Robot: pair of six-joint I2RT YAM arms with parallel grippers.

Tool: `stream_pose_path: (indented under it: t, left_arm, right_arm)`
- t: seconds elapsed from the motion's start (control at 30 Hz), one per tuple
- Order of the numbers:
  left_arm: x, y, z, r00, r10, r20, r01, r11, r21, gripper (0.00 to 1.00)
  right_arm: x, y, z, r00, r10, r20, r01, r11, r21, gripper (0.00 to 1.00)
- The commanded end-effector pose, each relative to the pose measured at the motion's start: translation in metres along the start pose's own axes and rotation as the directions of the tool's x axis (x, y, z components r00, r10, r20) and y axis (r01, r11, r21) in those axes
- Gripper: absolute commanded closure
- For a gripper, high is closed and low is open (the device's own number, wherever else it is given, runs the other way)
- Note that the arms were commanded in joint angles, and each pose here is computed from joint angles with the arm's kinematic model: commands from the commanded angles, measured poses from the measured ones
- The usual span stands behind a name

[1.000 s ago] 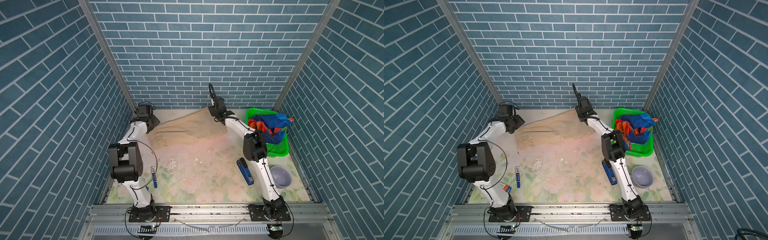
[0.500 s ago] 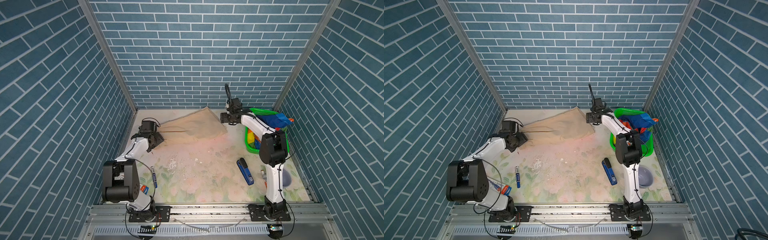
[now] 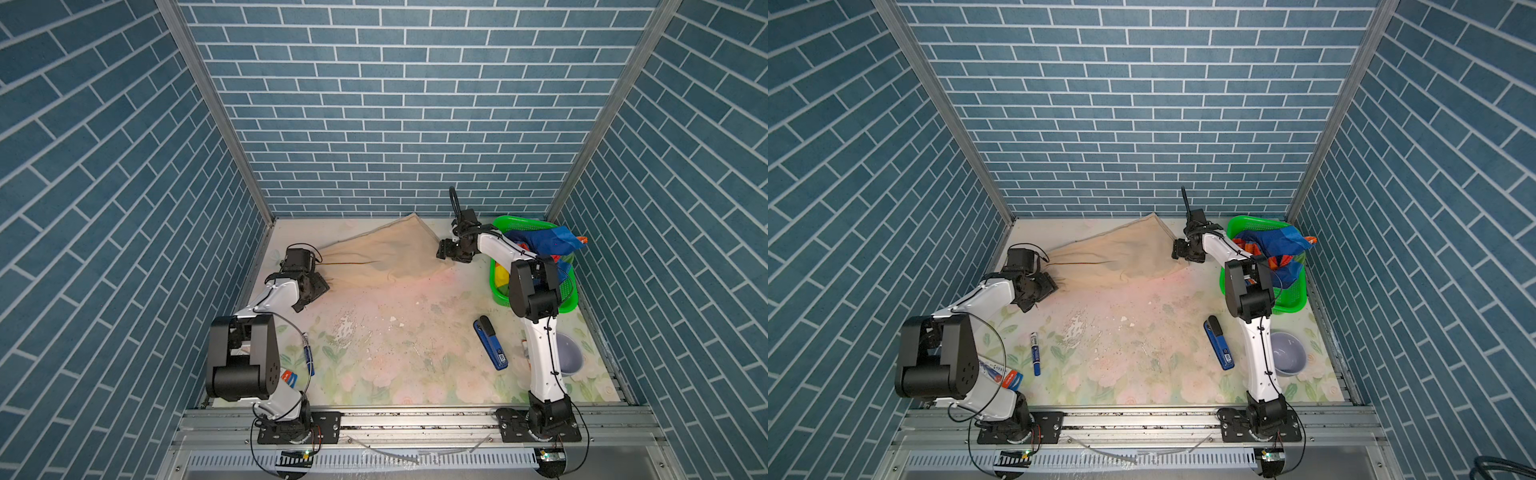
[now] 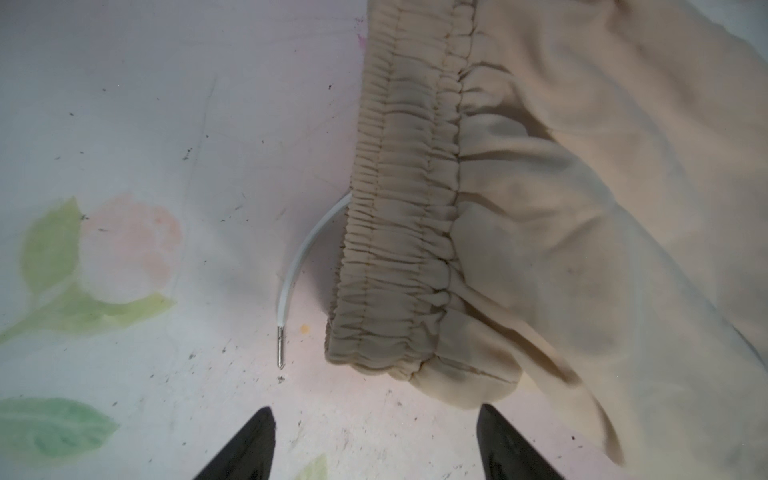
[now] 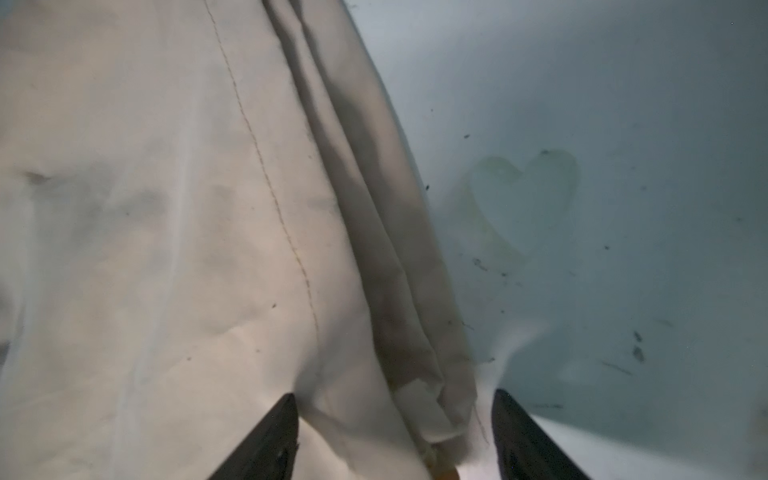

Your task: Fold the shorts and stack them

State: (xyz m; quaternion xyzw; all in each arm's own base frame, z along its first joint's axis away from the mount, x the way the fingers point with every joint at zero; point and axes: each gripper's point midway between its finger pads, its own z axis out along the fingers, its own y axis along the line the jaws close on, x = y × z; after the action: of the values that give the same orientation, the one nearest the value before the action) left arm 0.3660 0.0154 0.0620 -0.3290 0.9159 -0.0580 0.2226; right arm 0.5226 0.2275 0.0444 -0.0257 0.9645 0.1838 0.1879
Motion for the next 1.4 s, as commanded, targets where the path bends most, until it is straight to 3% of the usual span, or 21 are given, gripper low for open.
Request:
stream_pose_path:
  t: [0.0, 0.03, 0.13, 0.2, 0.47, 0.8, 0.83, 0.93, 0.97, 1.07, 1.17, 1.27, 1.37]
  left_arm:
    - [-0.007, -0.007, 0.007, 1.0, 0.012, 0.007, -0.012, 1.0, 0.01, 0.26]
    - [-0.007, -0.007, 0.009, 1.0, 0.01, 0.004, -0.01, 1.0, 0.009, 0.26]
    - [-0.009, -0.011, 0.011, 1.0, 0.008, 0.002, -0.008, 1.0, 0.019, 0.27]
    - [-0.01, -0.013, 0.008, 1.0, 0.009, 0.004, -0.009, 1.0, 0.025, 0.28]
    - [-0.011, -0.011, -0.021, 0.999, 0.009, 0.048, -0.012, 0.999, 0.049, 0.28]
    - [-0.001, 0.001, -0.053, 0.997, 0.014, 0.078, -0.019, 0.998, 0.061, 0.25]
    - [0.0, 0.003, -0.055, 0.997, 0.012, 0.08, -0.017, 0.998, 0.062, 0.24]
    - [0.003, 0.005, -0.059, 0.997, 0.013, 0.076, -0.019, 0.997, 0.068, 0.22]
    - [0.005, 0.005, -0.058, 0.997, 0.014, 0.07, -0.019, 0.997, 0.072, 0.21]
    - [0.012, 0.004, -0.052, 0.999, 0.013, 0.041, -0.017, 0.996, 0.088, 0.2]
    - [0.014, 0.001, -0.042, 1.0, -0.009, 0.016, 0.007, 0.992, 0.122, 0.21]
    - [0.009, 0.0, -0.039, 0.996, -0.093, 0.001, 0.091, 0.977, 0.194, 0.22]
    - [-0.005, 0.002, -0.045, 0.984, -0.176, 0.002, 0.169, 0.95, 0.262, 0.22]
  right_arm:
    - [0.0, 0.001, 0.006, 0.999, 0.047, -0.023, -0.047, 0.998, -0.028, 0.42]
    - [0.001, 0.0, 0.007, 0.998, 0.05, -0.025, -0.051, 0.998, -0.033, 0.5]
    - [0.004, -0.002, 0.004, 0.997, 0.072, -0.017, -0.073, 0.996, -0.045, 0.88]
    - [0.007, -0.005, -0.001, 0.997, 0.082, -0.005, -0.082, 0.996, -0.043, 1.0]
    - [0.03, -0.018, -0.066, 0.989, 0.11, 0.103, -0.113, 0.993, 0.022, 1.0]
    - [0.085, -0.034, -0.109, 0.985, 0.136, 0.105, -0.146, 0.986, 0.086, 1.0]
    - [0.087, -0.035, -0.115, 0.985, 0.133, 0.11, -0.144, 0.985, 0.092, 0.99]
    - [0.087, -0.031, -0.132, 0.985, 0.118, 0.129, -0.13, 0.987, 0.092, 0.61]
    - [0.084, -0.032, -0.138, 0.983, 0.108, 0.149, -0.126, 0.986, 0.112, 0.55]
    - [0.075, -0.021, -0.164, 0.978, 0.04, 0.205, -0.074, 0.985, 0.157, 0.44]
    - [0.064, 0.01, -0.188, 0.955, -0.134, 0.264, 0.067, 0.966, 0.248, 0.38]
    - [0.059, 0.072, -0.192, 0.882, -0.377, 0.282, 0.297, 0.91, 0.288, 0.31]
    - [0.063, 0.142, -0.171, 0.755, -0.6, 0.265, 0.528, 0.795, 0.297, 0.25]
